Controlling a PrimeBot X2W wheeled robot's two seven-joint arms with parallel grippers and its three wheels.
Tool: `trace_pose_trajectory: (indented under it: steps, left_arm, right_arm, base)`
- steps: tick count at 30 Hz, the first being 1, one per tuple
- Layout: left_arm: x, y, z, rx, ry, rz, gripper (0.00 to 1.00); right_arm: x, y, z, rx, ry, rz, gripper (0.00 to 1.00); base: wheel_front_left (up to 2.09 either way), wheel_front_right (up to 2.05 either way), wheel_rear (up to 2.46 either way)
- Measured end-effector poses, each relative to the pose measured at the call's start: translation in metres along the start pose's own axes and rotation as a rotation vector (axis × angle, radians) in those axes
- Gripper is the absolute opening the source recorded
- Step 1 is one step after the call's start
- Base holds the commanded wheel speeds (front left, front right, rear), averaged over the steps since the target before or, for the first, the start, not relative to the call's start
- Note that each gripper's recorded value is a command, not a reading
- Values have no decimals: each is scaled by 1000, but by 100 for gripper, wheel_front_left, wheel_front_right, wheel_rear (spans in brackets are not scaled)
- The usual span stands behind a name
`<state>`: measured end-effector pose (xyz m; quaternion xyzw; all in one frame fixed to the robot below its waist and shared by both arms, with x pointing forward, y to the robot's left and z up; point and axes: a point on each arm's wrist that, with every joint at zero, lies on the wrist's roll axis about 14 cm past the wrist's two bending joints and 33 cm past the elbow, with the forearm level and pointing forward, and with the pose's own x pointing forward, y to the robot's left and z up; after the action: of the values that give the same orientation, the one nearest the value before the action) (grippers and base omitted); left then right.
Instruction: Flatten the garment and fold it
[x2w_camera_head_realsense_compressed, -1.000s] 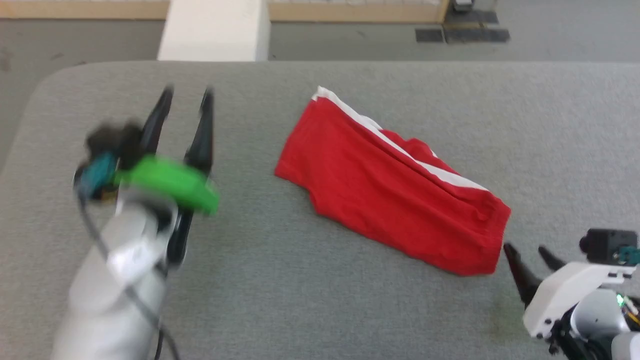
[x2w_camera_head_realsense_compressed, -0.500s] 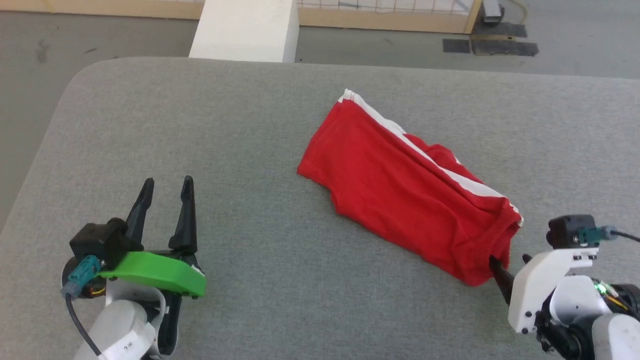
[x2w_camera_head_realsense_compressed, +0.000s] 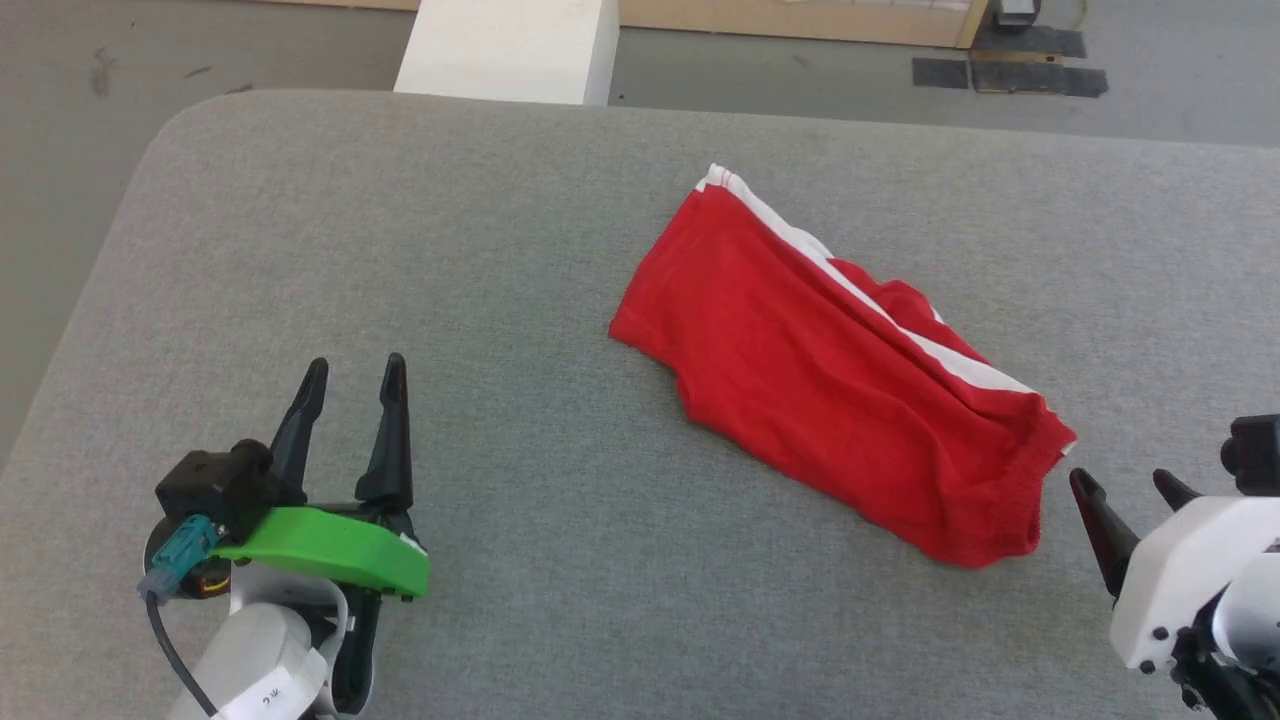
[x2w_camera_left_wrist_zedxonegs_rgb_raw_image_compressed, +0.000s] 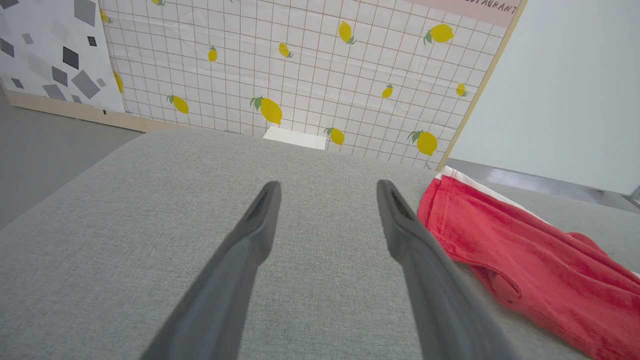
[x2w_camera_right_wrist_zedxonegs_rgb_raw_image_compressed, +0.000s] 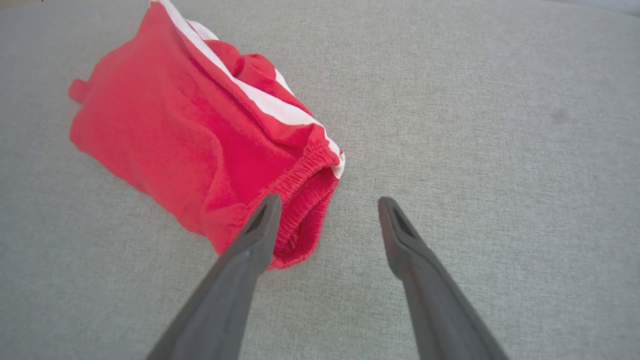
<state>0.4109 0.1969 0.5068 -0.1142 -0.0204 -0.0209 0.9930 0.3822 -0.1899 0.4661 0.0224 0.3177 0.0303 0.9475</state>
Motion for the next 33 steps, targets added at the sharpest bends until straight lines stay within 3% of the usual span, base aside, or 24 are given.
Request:
trace_pose_trajectory:
  steps: [5, 11, 26, 27, 28, 29, 33]
  left_arm:
    - [3, -7, -3, -8, 6, -23, 100]
    - [4, -9, -14, -12, 37, -27, 100]
    - [4, 0, -33, -24, 88, -3, 100]
    - [4, 0, -33, -25, 88, -5, 100]
    - [4, 0, -33, -25, 88, -7, 100]
    - [4, 0, -34, -25, 89, -7, 100]
    - [4, -1, -35, -25, 94, -9, 100]
  right_arm:
    - [-6, 11, -8, -3, 34, 38, 100]
    - [14, 23, -36, 3, 132, 79, 100]
    - [60, 21, -71, -4, 260, 60, 100]
    - [61, 21, -72, -5, 264, 63, 85]
    - [61, 22, -73, -6, 266, 64, 22]
    - [61, 22, -72, -7, 267, 66, 0]
    - [61, 28, -72, -9, 266, 80, 0]
  base:
    - [0, 0, 0]
    - [0, 0, 0]
    - [0, 0, 0]
    - [0, 0, 0]
    - [0, 0, 0]
    - [0, 0, 0]
    - [0, 0, 0]
